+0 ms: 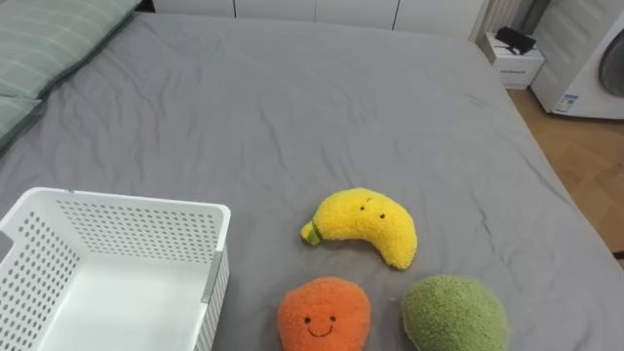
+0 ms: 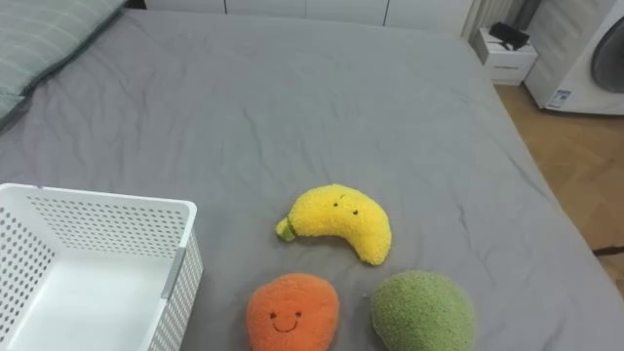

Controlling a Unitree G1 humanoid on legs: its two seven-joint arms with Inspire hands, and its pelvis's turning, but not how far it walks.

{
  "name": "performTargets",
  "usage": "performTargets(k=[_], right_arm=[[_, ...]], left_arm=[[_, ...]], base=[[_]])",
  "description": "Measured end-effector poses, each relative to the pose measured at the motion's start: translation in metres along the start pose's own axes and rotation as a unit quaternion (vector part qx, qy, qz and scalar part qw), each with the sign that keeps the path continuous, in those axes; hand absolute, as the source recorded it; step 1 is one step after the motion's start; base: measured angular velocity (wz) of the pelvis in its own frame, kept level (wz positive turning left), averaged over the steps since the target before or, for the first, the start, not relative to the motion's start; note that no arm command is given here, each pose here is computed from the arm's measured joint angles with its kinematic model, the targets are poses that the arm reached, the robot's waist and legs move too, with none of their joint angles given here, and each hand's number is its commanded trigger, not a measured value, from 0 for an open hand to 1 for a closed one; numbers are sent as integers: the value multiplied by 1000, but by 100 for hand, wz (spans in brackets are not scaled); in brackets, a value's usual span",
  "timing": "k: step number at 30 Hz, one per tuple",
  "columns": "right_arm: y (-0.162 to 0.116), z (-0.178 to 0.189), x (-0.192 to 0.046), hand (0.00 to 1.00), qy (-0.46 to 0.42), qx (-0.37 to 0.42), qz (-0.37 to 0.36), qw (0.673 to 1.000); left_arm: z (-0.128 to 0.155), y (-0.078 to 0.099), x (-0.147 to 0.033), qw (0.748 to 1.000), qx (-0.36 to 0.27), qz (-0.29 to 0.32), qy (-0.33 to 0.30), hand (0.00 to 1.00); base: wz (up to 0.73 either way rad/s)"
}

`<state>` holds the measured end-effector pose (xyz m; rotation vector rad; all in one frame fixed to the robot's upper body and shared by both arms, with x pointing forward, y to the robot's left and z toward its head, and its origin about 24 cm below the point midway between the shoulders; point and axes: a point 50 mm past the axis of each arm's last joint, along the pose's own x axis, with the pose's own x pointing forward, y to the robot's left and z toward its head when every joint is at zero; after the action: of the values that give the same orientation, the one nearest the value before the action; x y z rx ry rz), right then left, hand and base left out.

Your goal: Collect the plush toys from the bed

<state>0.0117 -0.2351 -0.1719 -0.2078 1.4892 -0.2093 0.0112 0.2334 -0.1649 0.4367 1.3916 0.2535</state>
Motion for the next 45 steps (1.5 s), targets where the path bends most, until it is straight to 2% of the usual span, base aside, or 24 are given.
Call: performTargets(k=[21, 26, 32, 34, 36, 41, 45], right_arm=[[1, -2, 0, 0, 5, 29, 1, 1000], [1, -5, 0, 0, 13, 87, -1, 996], [-5, -10, 0, 0, 26, 227, -10, 973], [-11, -9, 0, 0, 28, 292, -24, 956], [-17, -8, 0, 0, 27, 322, -37, 946], [-47, 4, 0, 0, 6, 362, -76, 929], [-82, 29, -5, 0, -50, 376, -125, 917]], left_arm=[[2, 1, 0, 1000, -7, 3, -3, 0], [4, 1, 1, 999, -34, 1, 1, 0], [-1, 5, 1, 998, -58, 6, 15, 0], [-6, 12, 2, 996, -79, 19, 24, 0], [-7, 19, 3, 995, -88, 27, 27, 0], [-11, 29, 5, 995, -86, 36, 30, 0], [-14, 39, 6, 995, -82, 50, 30, 0]], base=[[0], [1], [-1], [2], [0], [0], [-3]])
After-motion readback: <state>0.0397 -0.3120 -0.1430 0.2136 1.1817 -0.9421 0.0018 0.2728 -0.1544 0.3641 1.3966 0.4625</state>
